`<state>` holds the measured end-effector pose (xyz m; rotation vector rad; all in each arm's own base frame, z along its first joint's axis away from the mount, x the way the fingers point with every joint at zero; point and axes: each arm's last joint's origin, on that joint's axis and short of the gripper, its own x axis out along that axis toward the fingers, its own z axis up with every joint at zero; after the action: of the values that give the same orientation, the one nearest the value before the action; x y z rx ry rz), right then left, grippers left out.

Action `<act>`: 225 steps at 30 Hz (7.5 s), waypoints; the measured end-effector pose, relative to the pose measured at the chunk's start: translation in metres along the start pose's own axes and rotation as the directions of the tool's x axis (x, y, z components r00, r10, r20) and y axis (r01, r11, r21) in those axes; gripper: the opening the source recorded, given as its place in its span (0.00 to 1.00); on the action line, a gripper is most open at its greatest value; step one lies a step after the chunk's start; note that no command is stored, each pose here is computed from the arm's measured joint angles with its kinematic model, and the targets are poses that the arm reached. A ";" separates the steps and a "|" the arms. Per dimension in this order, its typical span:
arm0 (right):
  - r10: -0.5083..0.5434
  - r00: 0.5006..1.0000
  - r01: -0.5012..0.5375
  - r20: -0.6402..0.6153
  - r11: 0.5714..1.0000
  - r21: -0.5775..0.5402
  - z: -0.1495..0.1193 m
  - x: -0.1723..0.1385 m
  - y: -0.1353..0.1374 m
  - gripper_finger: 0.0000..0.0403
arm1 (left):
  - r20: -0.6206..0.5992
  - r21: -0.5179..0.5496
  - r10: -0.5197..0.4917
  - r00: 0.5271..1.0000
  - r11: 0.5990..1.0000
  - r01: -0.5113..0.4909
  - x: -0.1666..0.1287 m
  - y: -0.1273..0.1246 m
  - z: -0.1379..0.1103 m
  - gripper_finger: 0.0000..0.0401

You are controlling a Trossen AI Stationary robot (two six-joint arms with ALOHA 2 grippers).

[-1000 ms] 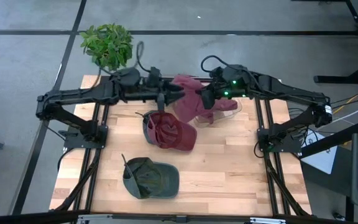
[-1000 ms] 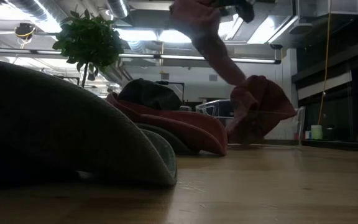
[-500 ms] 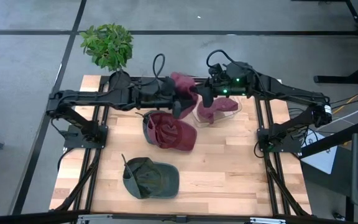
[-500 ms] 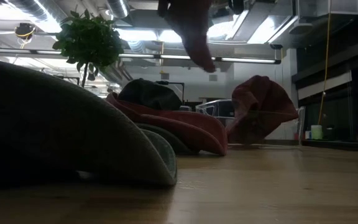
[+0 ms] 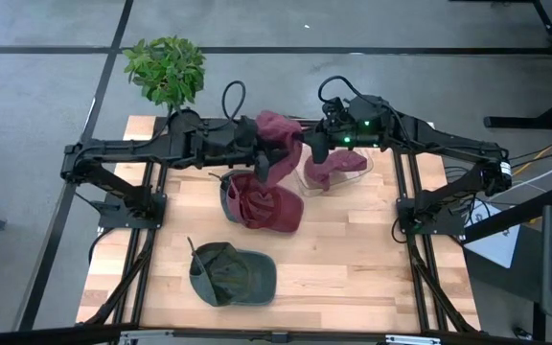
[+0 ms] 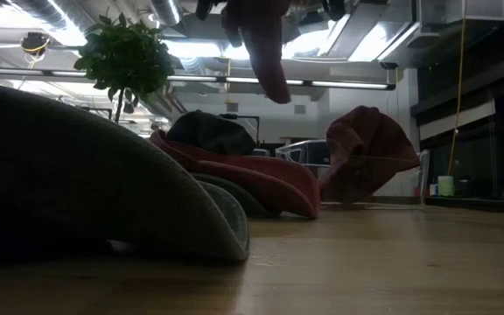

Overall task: Pick & Place hat
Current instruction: Put the bottom red cap into the right transparent bin

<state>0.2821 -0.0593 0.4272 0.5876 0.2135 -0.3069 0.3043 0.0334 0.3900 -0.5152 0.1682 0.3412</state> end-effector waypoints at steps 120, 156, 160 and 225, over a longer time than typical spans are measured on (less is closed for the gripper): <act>0.473 0.871 -0.481 -0.136 0.760 -0.437 -0.002 0.005 0.027 0.02 | -0.144 -0.022 -0.496 0.856 0.867 0.499 -0.088 -0.028 0.017 0.05; 0.354 0.926 -0.374 -0.128 0.820 -0.433 0.020 -0.023 0.037 0.47 | 0.025 -0.126 -0.311 0.950 0.942 0.311 -0.098 -0.020 0.027 0.01; 0.390 0.917 -0.388 -0.085 0.822 -0.417 0.025 -0.028 0.045 0.54 | 0.051 -0.205 -0.267 0.962 0.940 0.271 -0.095 -0.014 0.031 0.01; 0.481 0.763 -0.602 -0.432 0.771 -0.206 -0.013 0.024 0.039 0.04 | -0.047 0.567 -0.303 0.952 0.777 0.275 -0.069 -0.017 0.019 0.47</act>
<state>0.3163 -0.0260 0.4302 0.3366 0.4217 0.4207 0.2476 0.0100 0.4314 0.0689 0.1334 -0.0127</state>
